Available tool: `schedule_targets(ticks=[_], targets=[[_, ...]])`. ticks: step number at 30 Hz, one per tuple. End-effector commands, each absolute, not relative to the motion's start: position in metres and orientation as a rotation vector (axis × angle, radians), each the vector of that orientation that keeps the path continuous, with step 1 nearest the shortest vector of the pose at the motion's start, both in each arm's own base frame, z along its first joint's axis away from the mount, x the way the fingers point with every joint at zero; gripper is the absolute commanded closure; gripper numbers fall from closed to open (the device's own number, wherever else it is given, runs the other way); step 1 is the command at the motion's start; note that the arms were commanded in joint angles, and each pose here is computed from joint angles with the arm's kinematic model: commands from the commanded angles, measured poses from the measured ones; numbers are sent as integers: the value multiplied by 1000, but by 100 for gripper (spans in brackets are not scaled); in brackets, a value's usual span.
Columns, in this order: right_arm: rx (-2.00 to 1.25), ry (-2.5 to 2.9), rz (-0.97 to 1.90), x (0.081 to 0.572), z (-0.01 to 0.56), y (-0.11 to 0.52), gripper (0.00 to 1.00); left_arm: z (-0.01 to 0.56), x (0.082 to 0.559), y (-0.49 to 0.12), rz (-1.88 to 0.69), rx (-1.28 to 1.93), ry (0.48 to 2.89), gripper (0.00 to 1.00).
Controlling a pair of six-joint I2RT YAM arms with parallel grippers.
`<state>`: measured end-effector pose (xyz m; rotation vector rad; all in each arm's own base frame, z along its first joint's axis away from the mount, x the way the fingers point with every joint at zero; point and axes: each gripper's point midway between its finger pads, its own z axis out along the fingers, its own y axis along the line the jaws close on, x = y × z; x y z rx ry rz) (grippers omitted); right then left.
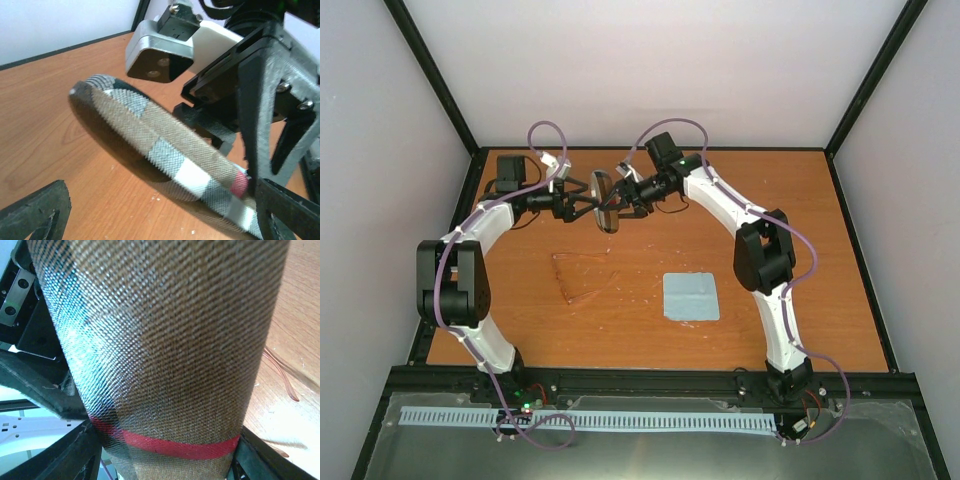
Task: Organize the sunglasses
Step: Open the sunglasses case.
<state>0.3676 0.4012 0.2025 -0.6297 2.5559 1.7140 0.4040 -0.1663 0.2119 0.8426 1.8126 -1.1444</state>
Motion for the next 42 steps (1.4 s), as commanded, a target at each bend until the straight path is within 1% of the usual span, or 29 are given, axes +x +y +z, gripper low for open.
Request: schedule_targets(ticks=[1,6,10,20,29,37,42], targets=[[-726,2437,1792,361,236,409,97,188,406,-164,-1044,881,1848,1],[-761,2365,1838,357,259,409,97,157,400,-157,-965,912,1905,0],[-774,2334,1872,355,270,409,97,145,398,-156,-943,923,1919,0],[-778,2338,1904,346,269,406,97,124,394,-150,-875,943,1961,0],[-782,2310,1913,344,280,405,97,105,382,-147,-857,969,1989,0],[-763,2337,1910,343,269,404,97,102,383,-145,-838,971,1995,1],[-699,2461,1832,347,226,397,97,109,390,-143,-819,934,2013,0]])
